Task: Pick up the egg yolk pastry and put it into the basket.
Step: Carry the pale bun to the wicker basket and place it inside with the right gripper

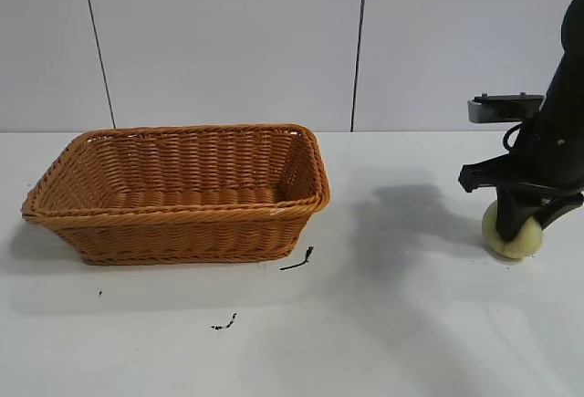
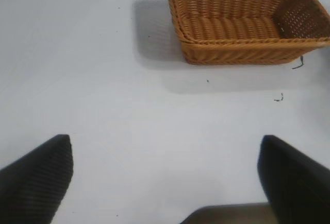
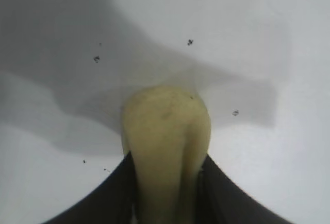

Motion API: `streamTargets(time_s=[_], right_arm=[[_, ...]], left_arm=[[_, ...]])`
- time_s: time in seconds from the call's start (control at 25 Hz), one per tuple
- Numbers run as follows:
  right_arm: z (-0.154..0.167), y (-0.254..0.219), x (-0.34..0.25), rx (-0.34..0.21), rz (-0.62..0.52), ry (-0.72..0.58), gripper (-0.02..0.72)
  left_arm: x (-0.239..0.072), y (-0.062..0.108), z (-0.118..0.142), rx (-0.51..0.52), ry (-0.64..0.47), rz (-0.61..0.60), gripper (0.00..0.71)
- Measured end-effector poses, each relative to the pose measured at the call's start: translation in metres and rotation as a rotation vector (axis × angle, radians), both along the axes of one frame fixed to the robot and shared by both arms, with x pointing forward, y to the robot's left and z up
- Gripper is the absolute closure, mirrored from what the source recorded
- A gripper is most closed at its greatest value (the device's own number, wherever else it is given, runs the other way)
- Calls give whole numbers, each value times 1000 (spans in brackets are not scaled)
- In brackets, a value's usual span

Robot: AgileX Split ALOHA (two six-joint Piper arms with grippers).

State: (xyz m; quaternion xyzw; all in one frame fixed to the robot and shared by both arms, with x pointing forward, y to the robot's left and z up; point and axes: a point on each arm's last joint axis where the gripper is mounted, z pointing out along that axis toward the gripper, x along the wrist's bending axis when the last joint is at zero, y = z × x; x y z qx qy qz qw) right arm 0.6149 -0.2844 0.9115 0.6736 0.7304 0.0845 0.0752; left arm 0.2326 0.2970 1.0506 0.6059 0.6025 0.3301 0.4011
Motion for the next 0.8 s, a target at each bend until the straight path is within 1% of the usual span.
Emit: streamTargets(time_s=[0.16, 0.24, 0.4, 0.52, 0.64, 0.72, 0.8], right_arm=[[48, 0, -4, 2, 2, -101, 531], [72, 0, -4, 4, 3, -131, 531], [111, 0, 1, 4, 6, -128, 531], [131, 1, 4, 15, 5, -128, 531], [146, 3, 7, 38, 0, -149, 531], [155, 5, 10, 57, -4, -176, 531], [163, 10, 12, 64, 7, -201, 531]], left_arm=[[0, 0, 0, 0, 0, 0, 15], [0, 0, 0, 0, 0, 0, 15], [0, 0, 0, 0, 0, 0, 15], [0, 0, 0, 0, 0, 0, 15], [0, 0, 0, 0, 0, 0, 15], [0, 0, 0, 0, 0, 0, 15], [0, 0, 0, 0, 0, 0, 15]])
